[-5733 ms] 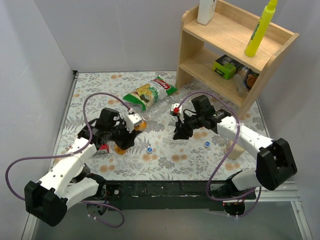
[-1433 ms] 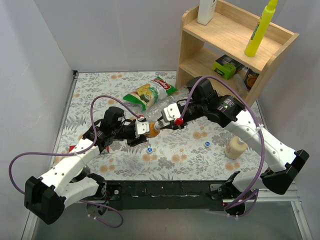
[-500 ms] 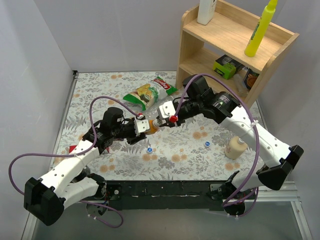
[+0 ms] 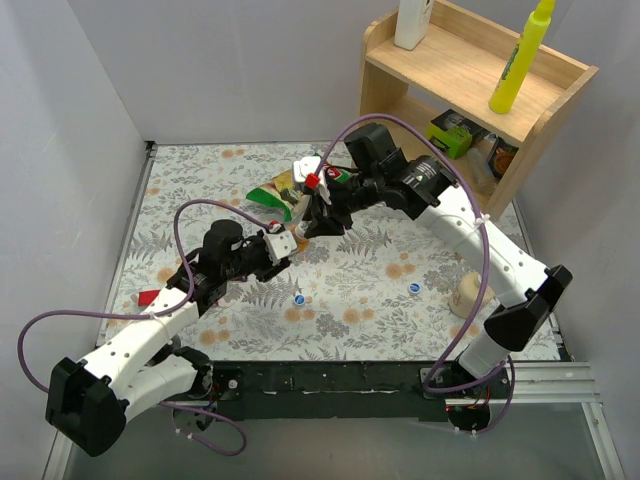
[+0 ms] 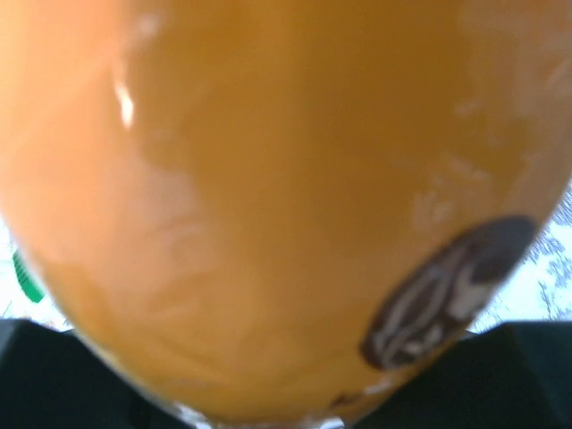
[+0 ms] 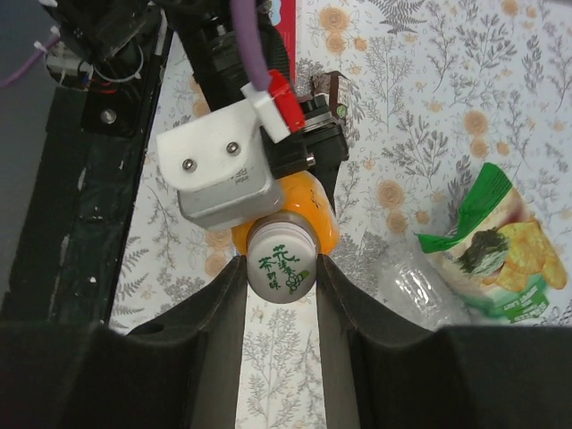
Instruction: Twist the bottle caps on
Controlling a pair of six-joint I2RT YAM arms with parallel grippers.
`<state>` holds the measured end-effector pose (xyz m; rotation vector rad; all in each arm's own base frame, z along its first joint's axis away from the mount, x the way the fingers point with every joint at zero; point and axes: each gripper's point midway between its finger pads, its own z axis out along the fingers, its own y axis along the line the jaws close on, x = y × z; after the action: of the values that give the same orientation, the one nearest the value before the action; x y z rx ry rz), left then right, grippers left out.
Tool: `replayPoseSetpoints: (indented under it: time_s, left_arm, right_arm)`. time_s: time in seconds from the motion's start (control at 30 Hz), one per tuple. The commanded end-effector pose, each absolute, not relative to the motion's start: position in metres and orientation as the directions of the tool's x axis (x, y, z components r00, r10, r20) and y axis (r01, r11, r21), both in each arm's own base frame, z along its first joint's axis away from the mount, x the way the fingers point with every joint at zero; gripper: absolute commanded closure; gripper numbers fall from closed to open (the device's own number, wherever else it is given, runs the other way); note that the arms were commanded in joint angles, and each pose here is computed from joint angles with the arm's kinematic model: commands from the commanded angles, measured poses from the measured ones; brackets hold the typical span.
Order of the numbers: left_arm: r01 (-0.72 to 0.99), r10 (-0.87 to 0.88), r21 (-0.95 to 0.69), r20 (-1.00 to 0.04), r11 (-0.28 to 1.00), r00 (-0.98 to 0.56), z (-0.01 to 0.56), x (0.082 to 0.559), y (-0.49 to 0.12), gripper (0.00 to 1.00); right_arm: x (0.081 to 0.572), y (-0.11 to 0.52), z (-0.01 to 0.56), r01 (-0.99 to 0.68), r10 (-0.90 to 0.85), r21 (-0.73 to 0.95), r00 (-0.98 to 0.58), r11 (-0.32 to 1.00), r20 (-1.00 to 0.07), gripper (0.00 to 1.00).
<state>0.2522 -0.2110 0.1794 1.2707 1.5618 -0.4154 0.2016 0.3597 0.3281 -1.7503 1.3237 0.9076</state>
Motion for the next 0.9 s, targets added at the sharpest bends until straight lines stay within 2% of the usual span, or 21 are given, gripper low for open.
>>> replayPoseSetpoints:
  time_s: [0.0, 0.17, 0.3, 0.5, 0.7, 0.87]
  left_arm:
    - [0.780, 0.323, 0.444, -0.889, 0.440, 0.324, 0.263, 0.261, -0.232, 1.00]
    - [0.746, 0.283, 0.370, -0.926, 0.554, 0.249, 0.269, 0.270, -0.223, 1.00]
    - [0.734, 0.174, 0.206, -0.977, 0.647, 0.121, 0.272, 0.272, -0.218, 1.00]
    - [0.833, 0.112, 0.119, -0.991, 0.541, 0.069, 0.273, 0.245, -0.234, 1.00]
    - [0.829, 0.170, 0.217, -0.974, 0.516, 0.149, 0.274, 0.249, -0.235, 1.00]
    - [0.800, 0.227, 0.318, -0.946, 0.509, 0.231, 0.275, 0.256, -0.233, 1.00]
  right_arm:
    - [0.213, 0.362, 0.303, -0.997, -0.572, 0.066, -0.031, -0.040, -0.819, 0.80]
    - [0.225, 0.362, 0.290, -0.993, -0.618, 0.108, -0.118, 0.053, -0.777, 0.81]
    - [0.232, 0.362, 0.285, -0.986, -0.620, 0.118, -0.166, 0.117, -0.767, 0.81]
    - [0.230, 0.366, 0.286, -0.982, -0.594, 0.141, -0.189, 0.128, -0.782, 0.81]
    - [0.224, 0.370, 0.282, -0.977, -0.596, 0.191, -0.209, 0.094, -0.775, 0.82]
    - [0.226, 0.366, 0.273, -0.974, -0.615, 0.192, -0.227, 0.123, -0.755, 0.82]
